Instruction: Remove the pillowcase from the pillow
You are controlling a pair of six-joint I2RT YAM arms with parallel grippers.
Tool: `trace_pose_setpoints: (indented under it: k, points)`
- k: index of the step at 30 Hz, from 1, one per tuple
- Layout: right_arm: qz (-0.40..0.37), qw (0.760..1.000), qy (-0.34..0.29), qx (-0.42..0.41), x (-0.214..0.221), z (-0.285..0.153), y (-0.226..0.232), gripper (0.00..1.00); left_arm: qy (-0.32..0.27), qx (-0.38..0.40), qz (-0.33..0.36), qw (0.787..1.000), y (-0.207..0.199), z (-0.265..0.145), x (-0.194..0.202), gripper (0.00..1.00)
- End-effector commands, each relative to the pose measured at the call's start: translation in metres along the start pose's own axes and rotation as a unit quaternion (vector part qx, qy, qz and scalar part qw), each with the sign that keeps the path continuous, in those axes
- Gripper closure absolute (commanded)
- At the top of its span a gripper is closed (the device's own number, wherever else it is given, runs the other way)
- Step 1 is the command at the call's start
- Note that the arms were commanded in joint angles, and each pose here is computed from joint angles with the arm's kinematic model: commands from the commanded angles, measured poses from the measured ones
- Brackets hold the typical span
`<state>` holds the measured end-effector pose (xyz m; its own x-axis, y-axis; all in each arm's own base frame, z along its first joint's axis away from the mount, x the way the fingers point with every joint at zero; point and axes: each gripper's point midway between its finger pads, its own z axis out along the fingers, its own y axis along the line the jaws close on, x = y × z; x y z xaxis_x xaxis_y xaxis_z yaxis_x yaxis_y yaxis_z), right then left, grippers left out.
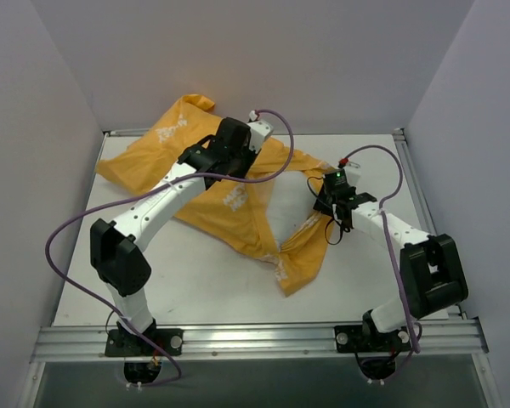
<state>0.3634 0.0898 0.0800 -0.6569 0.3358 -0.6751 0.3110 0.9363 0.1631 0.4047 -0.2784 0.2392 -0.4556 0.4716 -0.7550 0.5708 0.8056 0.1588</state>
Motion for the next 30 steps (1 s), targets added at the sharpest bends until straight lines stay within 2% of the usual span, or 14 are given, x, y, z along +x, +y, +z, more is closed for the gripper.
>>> trace_pose_setpoints:
  k: [1,2,7,9,11,12,13,14,15,19,23,25,28,30]
  points:
    - [-0.007,0.999,0.032,0.019,0.021,0.020,-0.021,0.60,-0.040,-0.035,0.000,0.999,0.024,-0.022,-0.017,0.98]
    - [0.009,1.000,0.019,0.000,0.014,0.027,-0.015,0.60,-0.033,-0.036,0.000,0.999,0.025,-0.019,-0.012,0.98]
    - [0.036,0.988,0.046,-0.143,0.028,0.030,0.036,0.54,-0.017,-0.007,0.009,1.000,0.015,-0.015,0.000,0.98]
    - [0.041,0.981,0.026,-0.186,0.019,0.023,0.056,0.55,0.000,0.015,0.025,1.000,0.005,-0.010,0.008,0.98]
    - [0.046,0.974,0.035,-0.218,0.022,0.019,0.067,0.79,0.009,0.035,0.043,0.998,-0.005,-0.009,0.010,0.97]
    - [0.045,0.973,0.037,-0.222,0.022,0.019,0.069,0.95,0.022,0.040,0.049,0.998,-0.009,-0.006,0.015,0.84]
    - [0.045,0.972,0.040,-0.226,0.022,0.017,0.071,1.00,0.013,0.046,0.061,0.997,-0.015,-0.010,0.006,0.74]
    - [0.046,0.970,0.039,-0.235,0.021,0.015,0.074,1.00,0.010,0.050,0.069,0.996,-0.019,-0.012,0.002,0.67]
    - [0.045,0.968,0.037,-0.245,0.021,0.010,0.078,1.00,0.010,0.055,0.078,0.995,-0.023,-0.015,-0.001,0.51]
    - [0.040,0.949,0.033,-0.312,0.018,-0.019,0.110,1.00,-0.040,0.076,0.117,0.989,-0.040,-0.037,-0.038,0.32]
    - [0.066,0.939,0.024,-0.337,0.003,-0.034,0.116,1.00,-0.104,0.114,0.168,0.974,-0.079,-0.072,-0.079,0.28]
    - [0.076,0.936,0.027,-0.342,0.002,-0.037,0.110,1.00,-0.118,0.150,0.205,0.960,-0.105,-0.083,-0.082,0.30]
    - [0.087,0.931,0.035,-0.353,0.003,-0.040,0.107,1.00,-0.113,0.232,0.259,0.931,-0.151,-0.091,-0.063,0.32]
    - [0.096,0.926,0.043,-0.362,0.007,-0.040,0.108,1.00,-0.072,0.253,0.290,0.920,-0.165,-0.077,-0.036,0.32]
